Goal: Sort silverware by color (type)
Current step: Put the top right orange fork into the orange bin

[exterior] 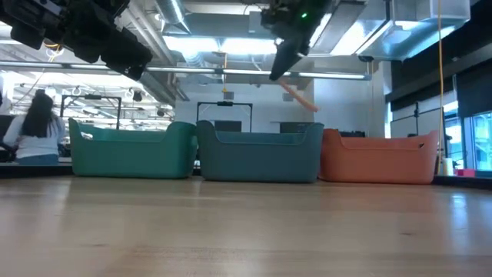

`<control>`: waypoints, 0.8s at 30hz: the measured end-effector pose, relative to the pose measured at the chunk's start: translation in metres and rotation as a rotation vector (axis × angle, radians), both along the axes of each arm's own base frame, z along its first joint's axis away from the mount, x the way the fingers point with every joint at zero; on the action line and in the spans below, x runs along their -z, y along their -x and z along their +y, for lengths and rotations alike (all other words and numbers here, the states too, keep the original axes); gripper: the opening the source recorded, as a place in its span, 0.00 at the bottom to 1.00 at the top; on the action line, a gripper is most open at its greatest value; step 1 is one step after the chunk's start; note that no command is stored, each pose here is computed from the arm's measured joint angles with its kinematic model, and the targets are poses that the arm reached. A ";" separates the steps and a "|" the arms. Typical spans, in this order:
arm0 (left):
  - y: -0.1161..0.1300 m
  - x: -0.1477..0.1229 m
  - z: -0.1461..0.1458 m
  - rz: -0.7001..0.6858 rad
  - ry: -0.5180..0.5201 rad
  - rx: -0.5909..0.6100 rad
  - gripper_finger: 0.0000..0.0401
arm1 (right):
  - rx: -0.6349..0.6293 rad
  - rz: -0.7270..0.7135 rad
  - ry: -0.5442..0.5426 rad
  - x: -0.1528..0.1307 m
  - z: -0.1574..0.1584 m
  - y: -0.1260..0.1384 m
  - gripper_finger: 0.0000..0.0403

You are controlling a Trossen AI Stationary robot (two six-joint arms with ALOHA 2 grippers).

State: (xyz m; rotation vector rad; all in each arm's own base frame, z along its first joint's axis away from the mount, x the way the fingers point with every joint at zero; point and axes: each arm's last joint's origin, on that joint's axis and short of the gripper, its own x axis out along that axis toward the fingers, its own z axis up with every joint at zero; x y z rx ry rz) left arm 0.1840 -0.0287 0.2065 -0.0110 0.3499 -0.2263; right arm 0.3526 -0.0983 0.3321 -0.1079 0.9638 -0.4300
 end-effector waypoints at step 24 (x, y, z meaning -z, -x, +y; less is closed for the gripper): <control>0.001 0.002 0.000 0.026 -0.005 -0.002 0.24 | 0.008 0.147 -0.057 0.063 -0.057 -0.042 0.00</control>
